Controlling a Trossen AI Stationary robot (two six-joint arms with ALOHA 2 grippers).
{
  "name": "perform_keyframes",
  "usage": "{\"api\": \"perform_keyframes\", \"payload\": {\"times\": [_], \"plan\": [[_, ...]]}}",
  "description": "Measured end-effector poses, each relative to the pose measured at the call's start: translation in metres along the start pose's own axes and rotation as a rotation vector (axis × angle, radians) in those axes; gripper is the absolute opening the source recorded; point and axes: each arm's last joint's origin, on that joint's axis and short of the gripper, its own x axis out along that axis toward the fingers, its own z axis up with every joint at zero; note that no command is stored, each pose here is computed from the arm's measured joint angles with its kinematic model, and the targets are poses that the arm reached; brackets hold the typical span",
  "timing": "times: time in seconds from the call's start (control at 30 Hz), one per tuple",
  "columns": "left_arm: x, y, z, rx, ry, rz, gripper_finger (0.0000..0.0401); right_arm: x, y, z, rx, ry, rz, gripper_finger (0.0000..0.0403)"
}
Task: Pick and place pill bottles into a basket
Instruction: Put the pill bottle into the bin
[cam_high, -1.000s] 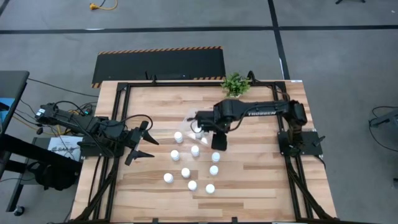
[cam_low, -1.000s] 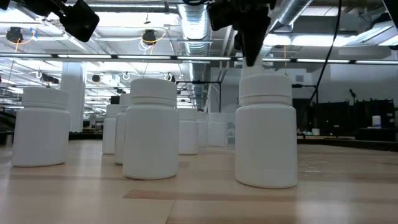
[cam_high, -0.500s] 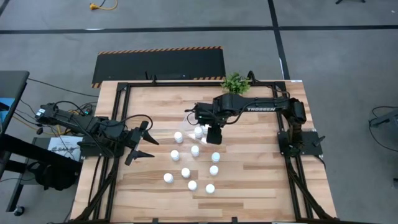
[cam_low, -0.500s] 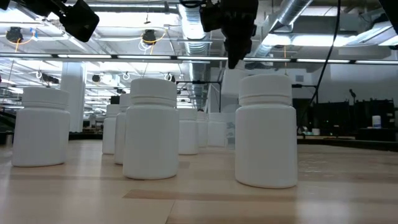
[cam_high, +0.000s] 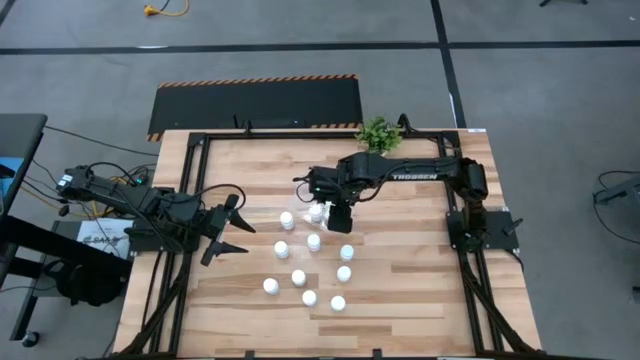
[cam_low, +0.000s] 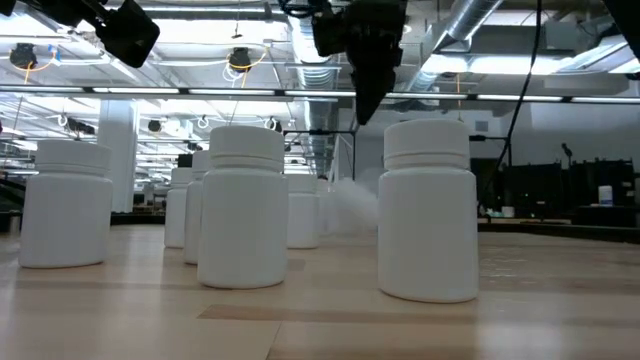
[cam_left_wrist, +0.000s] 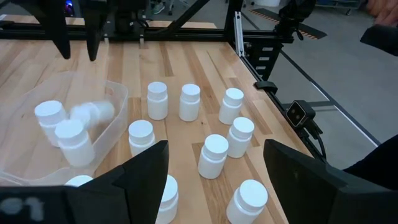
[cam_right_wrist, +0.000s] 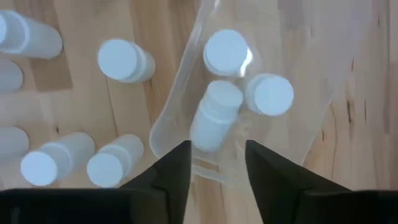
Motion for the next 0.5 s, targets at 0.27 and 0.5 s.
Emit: {"api": "perform_keyframes", "payload": {"times": [0.27,0.5], "plan": [[0.0,0.0,0.0,0.0,0.0,0.0,0.0251,0.0038,0.001,-0.0001,-0.015,0.014,0.004,0.0096],[0.0,0.0,0.0,0.0,0.0,0.0,0.0251,0.0037,0.0062,-0.0023,0.017,0.036,0.021,0.01]]}}
